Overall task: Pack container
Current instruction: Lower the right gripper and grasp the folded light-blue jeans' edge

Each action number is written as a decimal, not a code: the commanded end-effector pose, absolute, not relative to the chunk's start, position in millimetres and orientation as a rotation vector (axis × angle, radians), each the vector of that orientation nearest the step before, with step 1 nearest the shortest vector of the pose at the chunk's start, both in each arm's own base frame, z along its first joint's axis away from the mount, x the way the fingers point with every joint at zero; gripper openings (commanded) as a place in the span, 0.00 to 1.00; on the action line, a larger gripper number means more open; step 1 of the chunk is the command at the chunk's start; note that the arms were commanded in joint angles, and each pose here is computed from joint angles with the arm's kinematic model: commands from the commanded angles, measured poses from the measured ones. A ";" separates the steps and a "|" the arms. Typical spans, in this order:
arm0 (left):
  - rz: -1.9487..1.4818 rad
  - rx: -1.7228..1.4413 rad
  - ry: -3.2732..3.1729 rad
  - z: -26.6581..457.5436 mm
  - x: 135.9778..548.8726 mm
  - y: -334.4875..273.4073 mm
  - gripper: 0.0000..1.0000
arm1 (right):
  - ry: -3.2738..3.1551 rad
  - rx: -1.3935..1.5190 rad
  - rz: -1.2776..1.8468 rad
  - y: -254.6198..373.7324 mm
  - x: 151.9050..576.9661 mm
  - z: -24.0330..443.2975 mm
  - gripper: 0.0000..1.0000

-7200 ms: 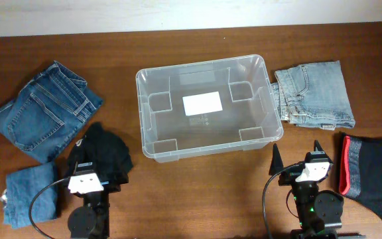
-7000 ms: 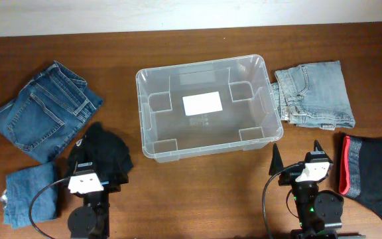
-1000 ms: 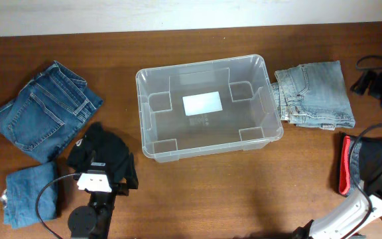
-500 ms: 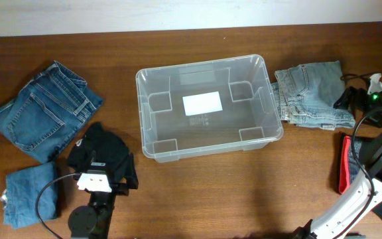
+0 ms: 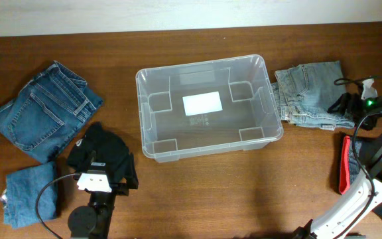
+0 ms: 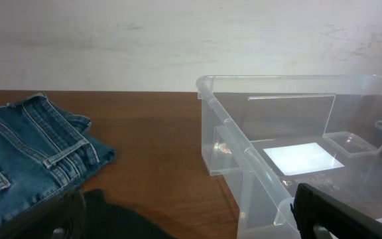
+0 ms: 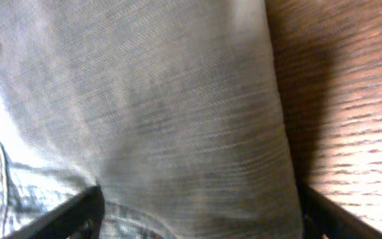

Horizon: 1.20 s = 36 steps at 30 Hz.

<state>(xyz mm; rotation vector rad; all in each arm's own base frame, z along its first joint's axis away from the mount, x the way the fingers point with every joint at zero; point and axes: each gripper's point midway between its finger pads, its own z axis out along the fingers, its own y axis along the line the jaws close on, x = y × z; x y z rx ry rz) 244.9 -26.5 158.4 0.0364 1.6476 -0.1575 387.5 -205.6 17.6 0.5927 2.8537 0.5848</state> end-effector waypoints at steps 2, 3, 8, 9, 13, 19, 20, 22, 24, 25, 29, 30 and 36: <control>-0.183 0.040 1.653 156.5 244.4 -29.9 1.00 | 2.862 0.563 0.730 -176.1 388.6 4.7 0.70; -0.183 0.040 1.653 156.5 244.4 -29.9 1.00 | 2.865 0.555 0.731 -173.9 389.6 4.7 0.67; -0.183 0.040 1.653 156.5 244.4 -29.9 1.00 | 2.869 0.533 0.730 -168.2 393.0 4.9 0.48; -0.183 0.040 1.653 156.5 244.4 -29.9 1.00 | 2.868 0.547 0.731 -168.6 393.2 5.1 0.43; -0.183 0.040 1.653 156.5 244.4 -29.9 1.00 | 2.855 0.614 0.728 -172.9 397.0 14.2 0.25; -0.183 0.040 1.653 156.5 244.4 -29.9 1.00 | 2.873 0.606 0.619 -186.8 401.8 55.1 0.13; -0.183 0.040 1.653 156.5 244.4 -29.9 1.00 | 2.877 0.613 0.598 -189.1 401.5 62.5 0.13; -0.183 0.040 1.653 156.5 244.4 -29.9 1.00 | 2.893 0.636 0.514 -197.8 399.0 75.7 0.11; -0.183 0.040 1.653 156.5 244.4 -29.9 1.00 | 2.911 0.684 0.375 -209.7 394.7 90.6 0.10; -0.183 0.040 1.653 156.5 244.4 -29.9 1.00 | 2.921 0.702 0.278 -215.0 392.5 99.7 0.09; -0.183 0.040 1.653 156.5 244.4 -29.9 1.00 | 2.987 0.602 -0.007 -203.1 396.9 113.7 0.08; -0.183 0.040 1.653 156.5 244.4 -29.8 1.00 | 3.011 0.564 -0.091 -194.8 400.3 113.8 0.08; -0.183 0.040 1.653 156.5 244.4 -29.9 1.00 | 3.050 0.420 -0.382 -152.5 416.0 116.0 0.10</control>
